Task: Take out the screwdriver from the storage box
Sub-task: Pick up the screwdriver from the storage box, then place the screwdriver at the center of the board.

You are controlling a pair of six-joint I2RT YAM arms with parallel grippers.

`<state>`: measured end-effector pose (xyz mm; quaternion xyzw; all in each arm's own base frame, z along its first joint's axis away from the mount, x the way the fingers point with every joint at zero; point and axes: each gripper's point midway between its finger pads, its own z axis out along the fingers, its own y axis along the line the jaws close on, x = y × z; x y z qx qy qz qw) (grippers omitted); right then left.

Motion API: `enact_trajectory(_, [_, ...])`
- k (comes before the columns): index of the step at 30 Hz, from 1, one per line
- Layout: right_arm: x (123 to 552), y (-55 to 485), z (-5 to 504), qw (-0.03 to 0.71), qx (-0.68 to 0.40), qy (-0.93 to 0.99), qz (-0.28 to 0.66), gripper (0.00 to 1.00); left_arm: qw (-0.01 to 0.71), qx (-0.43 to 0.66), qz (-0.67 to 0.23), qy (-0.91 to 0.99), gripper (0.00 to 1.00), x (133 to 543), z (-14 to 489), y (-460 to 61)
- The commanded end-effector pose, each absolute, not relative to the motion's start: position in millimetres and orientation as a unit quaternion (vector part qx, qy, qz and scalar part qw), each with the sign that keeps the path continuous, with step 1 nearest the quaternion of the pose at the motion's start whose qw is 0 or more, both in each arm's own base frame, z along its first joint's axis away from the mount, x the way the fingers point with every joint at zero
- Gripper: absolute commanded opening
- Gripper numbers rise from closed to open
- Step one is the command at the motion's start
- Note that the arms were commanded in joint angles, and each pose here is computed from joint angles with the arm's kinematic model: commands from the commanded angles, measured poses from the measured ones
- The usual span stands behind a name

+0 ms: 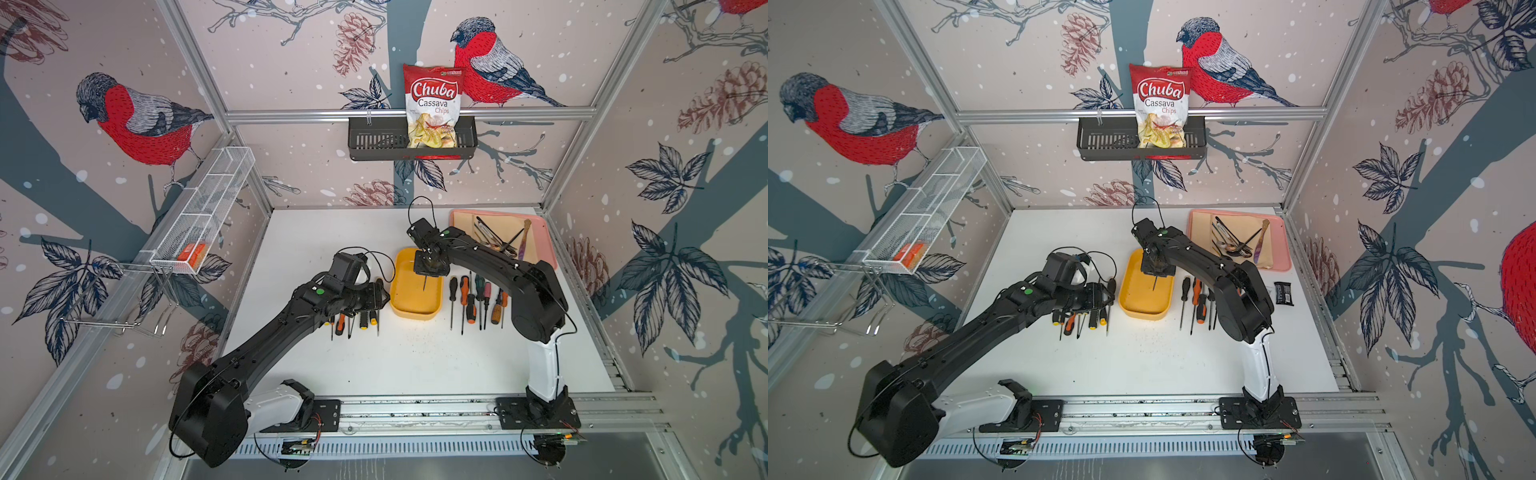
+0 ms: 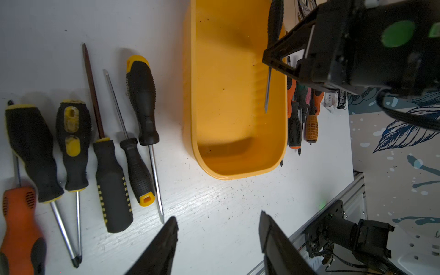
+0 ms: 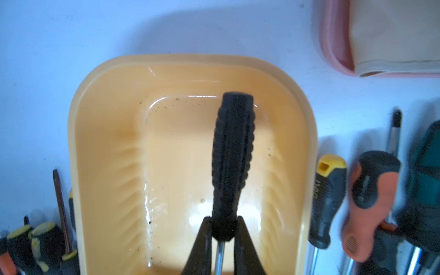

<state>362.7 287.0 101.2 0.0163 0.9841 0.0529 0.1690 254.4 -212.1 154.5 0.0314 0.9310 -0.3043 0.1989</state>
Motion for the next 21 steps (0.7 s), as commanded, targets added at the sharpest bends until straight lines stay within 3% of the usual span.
enact_trajectory(1, [354,275,116,0.176,0.002,0.983,0.045,0.03,0.209,0.035,-0.326,0.921,0.57,260,164,-222])
enact_trajectory(9, [330,214,137,0.187,0.022,0.982,0.024,0.03,0.205,0.053,-0.344,0.915,0.57,263,169,-242])
enact_trajectory(21, [306,93,104,0.157,0.109,0.981,-0.030,0.04,0.193,0.075,-0.349,0.914,0.57,256,165,-271])
